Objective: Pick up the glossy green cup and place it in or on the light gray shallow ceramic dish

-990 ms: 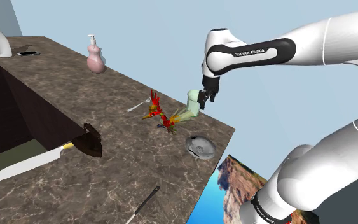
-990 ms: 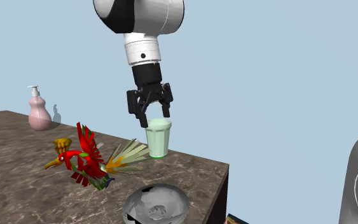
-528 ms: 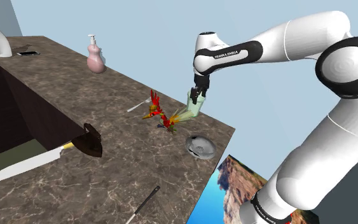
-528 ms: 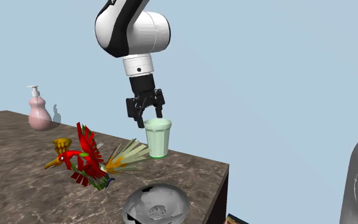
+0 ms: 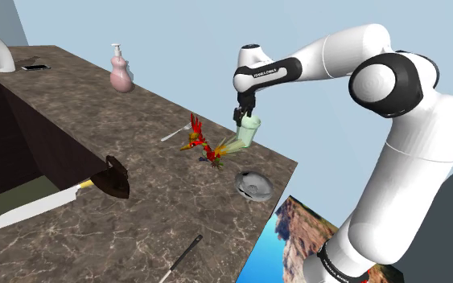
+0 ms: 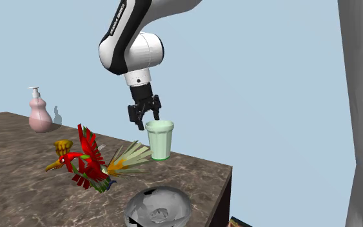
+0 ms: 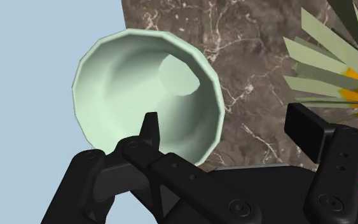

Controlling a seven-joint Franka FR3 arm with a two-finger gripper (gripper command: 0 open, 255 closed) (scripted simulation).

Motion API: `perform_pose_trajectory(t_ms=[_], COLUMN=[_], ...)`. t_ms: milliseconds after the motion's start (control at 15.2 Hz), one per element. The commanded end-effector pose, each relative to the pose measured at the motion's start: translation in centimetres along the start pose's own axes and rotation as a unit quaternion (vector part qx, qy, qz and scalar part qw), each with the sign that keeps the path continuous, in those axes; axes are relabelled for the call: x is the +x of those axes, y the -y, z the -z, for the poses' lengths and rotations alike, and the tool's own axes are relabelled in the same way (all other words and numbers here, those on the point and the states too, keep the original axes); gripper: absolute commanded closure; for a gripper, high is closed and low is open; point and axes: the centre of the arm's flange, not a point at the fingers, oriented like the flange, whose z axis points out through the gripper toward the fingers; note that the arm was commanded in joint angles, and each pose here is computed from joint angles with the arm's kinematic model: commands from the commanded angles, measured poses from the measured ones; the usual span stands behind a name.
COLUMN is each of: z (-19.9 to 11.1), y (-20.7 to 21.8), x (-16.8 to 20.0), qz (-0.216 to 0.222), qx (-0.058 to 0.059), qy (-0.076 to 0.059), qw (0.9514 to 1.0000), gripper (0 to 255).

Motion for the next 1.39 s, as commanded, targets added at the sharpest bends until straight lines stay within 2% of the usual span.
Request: perform_pose_trajectory(t_ms=[0,330,858,924,1320], z=[-1.0,-3.9,-3.9,-3.9,-3.9], y=[-0.1,-0.1,-0.1,-0.1,-0.1], x=[0.4,0.4,0.4,0.4,0.5], qz=[0.001,0.001,0.001,0.001,0.001], qx=[-0.001,-0.001,-0.001,-0.001,-0.001], qy=[-0.001,-0.001,-0.001,-0.001,-0.001], qw=[1.0,1.0,1.0,1.0,1.0], gripper=[0,0,0,255,255])
